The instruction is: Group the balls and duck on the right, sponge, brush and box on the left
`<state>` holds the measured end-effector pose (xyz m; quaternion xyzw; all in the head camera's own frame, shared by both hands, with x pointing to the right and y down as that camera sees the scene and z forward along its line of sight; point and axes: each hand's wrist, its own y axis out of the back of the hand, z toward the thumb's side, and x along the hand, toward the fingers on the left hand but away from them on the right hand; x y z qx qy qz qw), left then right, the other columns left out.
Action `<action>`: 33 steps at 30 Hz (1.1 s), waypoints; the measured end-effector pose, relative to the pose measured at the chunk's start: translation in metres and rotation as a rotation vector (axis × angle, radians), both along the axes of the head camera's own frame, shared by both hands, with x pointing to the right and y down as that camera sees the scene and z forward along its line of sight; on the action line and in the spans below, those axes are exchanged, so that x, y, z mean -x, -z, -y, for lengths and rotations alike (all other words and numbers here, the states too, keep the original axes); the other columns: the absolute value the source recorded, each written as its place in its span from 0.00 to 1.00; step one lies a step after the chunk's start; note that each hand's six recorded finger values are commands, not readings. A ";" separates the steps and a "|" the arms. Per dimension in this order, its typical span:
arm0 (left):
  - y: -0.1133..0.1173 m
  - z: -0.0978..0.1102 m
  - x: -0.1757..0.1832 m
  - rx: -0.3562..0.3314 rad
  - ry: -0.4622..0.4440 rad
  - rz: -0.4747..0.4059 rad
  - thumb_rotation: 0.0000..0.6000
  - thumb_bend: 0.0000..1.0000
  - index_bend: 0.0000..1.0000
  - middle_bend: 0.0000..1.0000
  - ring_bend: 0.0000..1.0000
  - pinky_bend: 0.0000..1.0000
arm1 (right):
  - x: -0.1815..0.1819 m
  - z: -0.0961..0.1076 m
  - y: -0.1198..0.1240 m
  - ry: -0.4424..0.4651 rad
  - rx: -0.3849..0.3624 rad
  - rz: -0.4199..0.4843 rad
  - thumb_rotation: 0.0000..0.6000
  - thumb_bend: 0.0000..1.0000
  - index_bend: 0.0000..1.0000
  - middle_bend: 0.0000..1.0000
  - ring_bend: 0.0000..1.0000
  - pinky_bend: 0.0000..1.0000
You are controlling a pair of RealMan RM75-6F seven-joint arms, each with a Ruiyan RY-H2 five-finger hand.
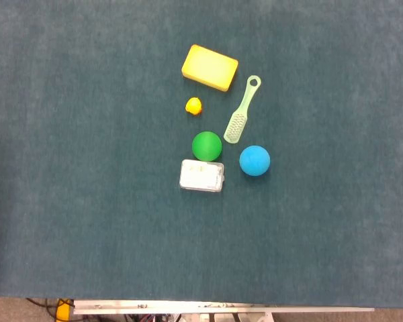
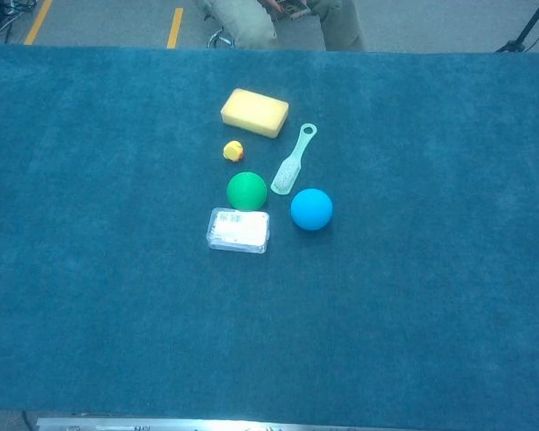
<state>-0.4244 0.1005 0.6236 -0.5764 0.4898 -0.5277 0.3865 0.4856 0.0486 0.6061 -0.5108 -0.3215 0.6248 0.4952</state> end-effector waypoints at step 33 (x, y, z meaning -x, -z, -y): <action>0.005 -0.024 0.015 0.046 0.022 0.016 1.00 0.25 0.14 0.19 0.21 0.03 | 0.229 0.025 -0.070 0.592 0.226 0.090 1.00 0.00 0.32 0.38 0.25 0.40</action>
